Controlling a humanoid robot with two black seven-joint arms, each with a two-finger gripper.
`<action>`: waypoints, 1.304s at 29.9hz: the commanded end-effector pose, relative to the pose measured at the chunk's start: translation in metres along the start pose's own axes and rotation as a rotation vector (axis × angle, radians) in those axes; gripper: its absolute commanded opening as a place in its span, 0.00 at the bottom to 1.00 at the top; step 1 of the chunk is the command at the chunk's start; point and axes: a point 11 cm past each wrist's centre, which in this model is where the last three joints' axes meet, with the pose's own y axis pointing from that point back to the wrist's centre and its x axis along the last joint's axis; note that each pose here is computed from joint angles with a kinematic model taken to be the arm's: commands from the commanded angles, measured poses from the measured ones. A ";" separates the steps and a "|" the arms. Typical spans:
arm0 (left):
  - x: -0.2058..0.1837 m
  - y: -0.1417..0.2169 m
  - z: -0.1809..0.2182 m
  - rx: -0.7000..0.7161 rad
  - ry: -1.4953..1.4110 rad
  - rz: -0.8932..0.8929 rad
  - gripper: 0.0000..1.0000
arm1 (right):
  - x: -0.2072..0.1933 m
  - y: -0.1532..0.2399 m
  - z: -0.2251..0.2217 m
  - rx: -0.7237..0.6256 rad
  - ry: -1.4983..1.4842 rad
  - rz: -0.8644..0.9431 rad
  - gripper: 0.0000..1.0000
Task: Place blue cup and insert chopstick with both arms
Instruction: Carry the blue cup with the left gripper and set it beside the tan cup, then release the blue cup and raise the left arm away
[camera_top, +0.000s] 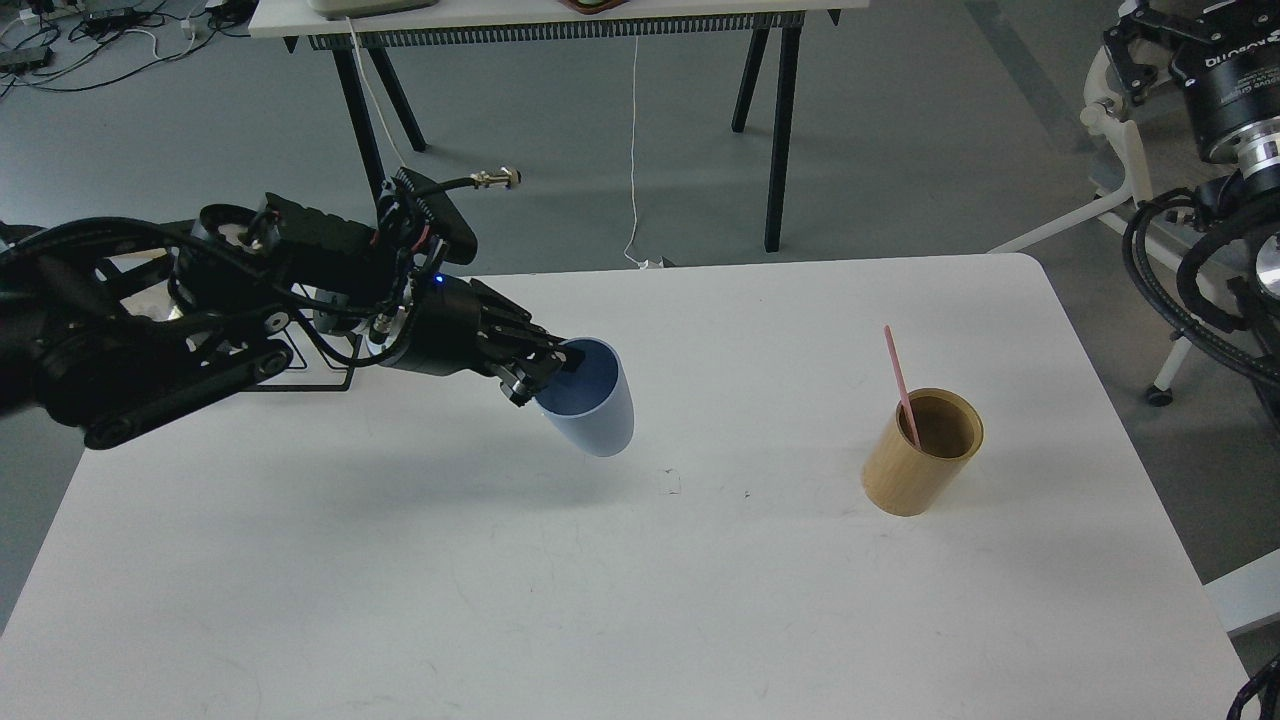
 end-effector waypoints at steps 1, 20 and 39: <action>0.011 -0.033 0.018 -0.025 -0.085 -0.042 0.05 | 0.003 0.002 -0.001 -0.001 0.004 0.007 0.99; 0.022 -0.134 0.066 -0.026 -0.203 -0.108 0.08 | 0.006 0.004 -0.016 0.024 0.019 0.013 0.99; 0.024 -0.126 0.059 -0.037 -0.135 -0.063 0.71 | 0.007 0.006 -0.025 0.029 0.038 0.013 0.99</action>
